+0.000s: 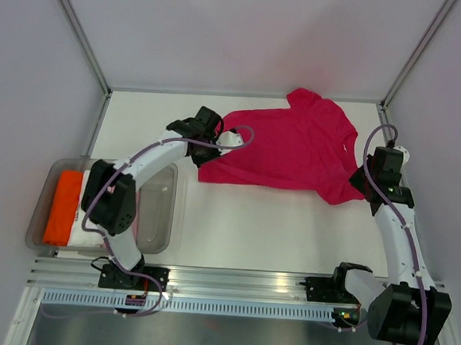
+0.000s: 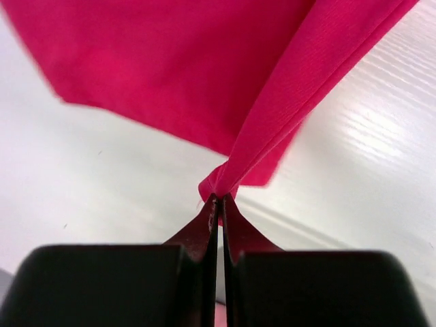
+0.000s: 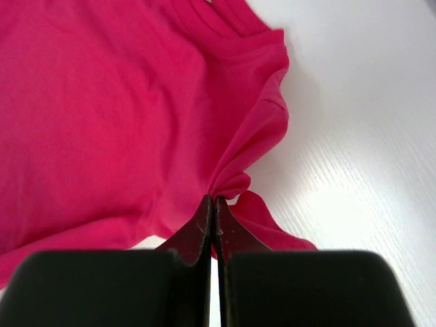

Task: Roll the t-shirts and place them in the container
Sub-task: Flatten the tshirt, then fold the tshirt

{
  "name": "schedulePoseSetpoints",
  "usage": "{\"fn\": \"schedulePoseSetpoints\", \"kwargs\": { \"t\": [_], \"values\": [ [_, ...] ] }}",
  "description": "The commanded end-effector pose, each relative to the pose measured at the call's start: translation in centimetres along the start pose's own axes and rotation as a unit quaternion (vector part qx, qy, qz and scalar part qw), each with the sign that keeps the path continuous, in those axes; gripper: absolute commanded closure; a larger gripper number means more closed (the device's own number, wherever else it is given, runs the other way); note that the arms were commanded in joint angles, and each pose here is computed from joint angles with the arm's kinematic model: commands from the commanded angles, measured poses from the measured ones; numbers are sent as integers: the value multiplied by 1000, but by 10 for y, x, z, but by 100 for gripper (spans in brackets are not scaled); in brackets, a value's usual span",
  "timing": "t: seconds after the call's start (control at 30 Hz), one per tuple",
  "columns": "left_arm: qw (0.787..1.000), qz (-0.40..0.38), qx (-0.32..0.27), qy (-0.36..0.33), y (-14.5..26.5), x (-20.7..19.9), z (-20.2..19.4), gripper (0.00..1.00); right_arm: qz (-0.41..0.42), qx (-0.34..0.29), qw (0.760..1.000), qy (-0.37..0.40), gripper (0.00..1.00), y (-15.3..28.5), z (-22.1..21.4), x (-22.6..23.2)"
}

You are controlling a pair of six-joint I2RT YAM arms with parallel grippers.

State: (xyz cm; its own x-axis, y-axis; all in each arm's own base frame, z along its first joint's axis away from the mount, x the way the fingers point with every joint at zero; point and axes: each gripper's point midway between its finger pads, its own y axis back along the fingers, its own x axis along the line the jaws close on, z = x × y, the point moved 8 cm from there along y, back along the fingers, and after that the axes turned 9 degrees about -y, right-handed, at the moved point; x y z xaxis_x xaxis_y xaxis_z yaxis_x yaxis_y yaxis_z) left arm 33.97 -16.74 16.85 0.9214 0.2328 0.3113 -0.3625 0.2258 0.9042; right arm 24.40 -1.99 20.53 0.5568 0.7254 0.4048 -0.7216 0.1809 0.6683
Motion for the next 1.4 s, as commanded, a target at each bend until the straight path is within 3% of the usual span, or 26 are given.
{"fn": "schedulePoseSetpoints", "kwargs": {
  "t": [0.0,0.27,0.7,1.1,1.37],
  "values": [
    [998,23,-48,33,42,-12,-7,98,0,-25,1000,-1,100,26,10,1],
    [997,-45,-29,49,37,-76,-51,98,19,41,999,-27,100,34,-34,-18],
    [994,-71,-21,77,31,-96,-63,98,9,120,986,-117,100,18,-97,-45],
    [995,-25,-27,90,24,-74,-51,98,-4,34,991,-128,100,11,-75,-43],
    [986,39,-22,158,12,-22,-41,98,0,51,996,-78,100,-41,-39,-11]
  ]
}}
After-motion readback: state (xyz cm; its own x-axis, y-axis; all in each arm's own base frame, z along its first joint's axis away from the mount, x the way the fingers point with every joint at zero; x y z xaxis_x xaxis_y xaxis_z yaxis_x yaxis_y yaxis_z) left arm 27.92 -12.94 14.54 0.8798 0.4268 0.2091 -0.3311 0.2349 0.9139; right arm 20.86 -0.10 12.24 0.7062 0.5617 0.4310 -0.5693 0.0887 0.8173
